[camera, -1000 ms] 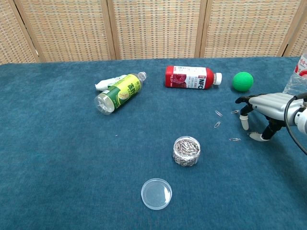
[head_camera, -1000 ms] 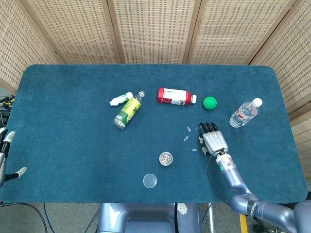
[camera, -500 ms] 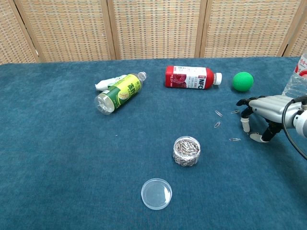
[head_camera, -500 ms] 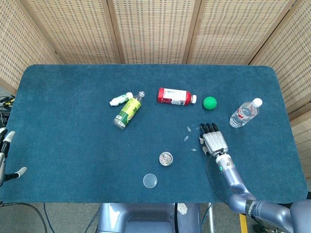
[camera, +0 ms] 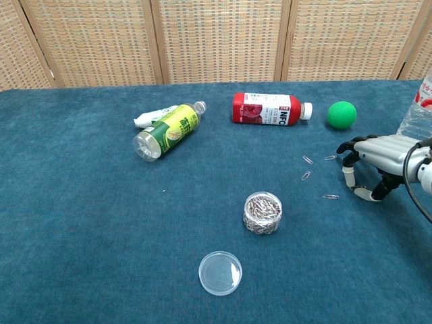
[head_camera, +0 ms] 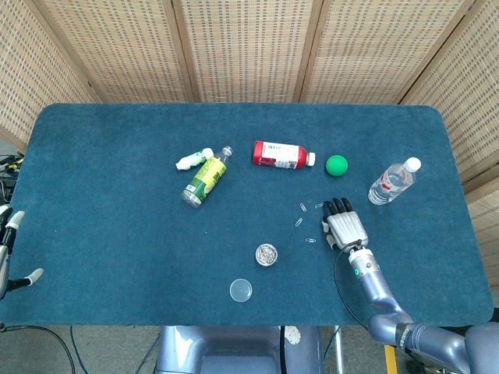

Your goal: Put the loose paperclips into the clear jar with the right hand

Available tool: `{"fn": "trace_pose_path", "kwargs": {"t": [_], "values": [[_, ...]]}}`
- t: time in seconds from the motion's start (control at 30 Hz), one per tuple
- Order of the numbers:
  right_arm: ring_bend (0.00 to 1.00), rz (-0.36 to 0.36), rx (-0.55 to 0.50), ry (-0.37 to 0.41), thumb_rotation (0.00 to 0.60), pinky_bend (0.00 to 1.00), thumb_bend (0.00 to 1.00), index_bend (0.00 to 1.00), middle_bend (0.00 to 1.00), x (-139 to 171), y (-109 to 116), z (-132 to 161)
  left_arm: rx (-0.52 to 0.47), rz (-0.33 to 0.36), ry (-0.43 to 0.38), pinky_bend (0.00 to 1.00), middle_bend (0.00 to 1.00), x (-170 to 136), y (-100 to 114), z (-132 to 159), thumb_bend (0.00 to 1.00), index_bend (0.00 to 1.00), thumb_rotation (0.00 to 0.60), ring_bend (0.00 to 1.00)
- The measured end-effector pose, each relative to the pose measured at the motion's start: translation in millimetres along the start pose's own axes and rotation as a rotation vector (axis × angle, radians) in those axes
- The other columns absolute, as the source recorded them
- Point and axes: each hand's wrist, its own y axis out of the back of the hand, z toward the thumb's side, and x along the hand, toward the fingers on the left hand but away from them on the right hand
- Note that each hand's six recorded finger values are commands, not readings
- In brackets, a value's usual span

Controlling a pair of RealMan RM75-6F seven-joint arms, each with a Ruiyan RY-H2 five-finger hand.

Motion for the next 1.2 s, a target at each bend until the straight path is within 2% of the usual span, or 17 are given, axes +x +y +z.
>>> {"fn": "trace_pose_path", "kwargs": {"t": [0.37,0.8,1.0,1.2], "values": [[0.00,-0.022,0.001,0.000,0.600,0.00,0.39,0.64,0.10,0,2,0,0.000,-0.002,0.000,0.00,0.00,0,0,0,0.00,0.00,0.600,0.00],[0.00,-0.062,0.004,0.015,0.600,0.00,0.39,0.64,0.10,2,16,2,-0.006,-0.001,-0.002,0.00,0.00,0,1,0,0.00,0.00,0.600,0.00],[0.00,-0.082,-0.010,0.066,0.600,0.00,0.39,0.64,0.10,6,32,19,-0.011,-0.003,-0.004,0.00,0.00,-1,2,0,0.00,0.00,0.600,0.00],[0.00,-0.080,-0.044,0.156,0.600,0.00,0.39,0.64,0.10,11,59,51,-0.010,-0.004,-0.004,0.00,0.00,0,2,0,0.00,0.00,0.600,0.00]]}}
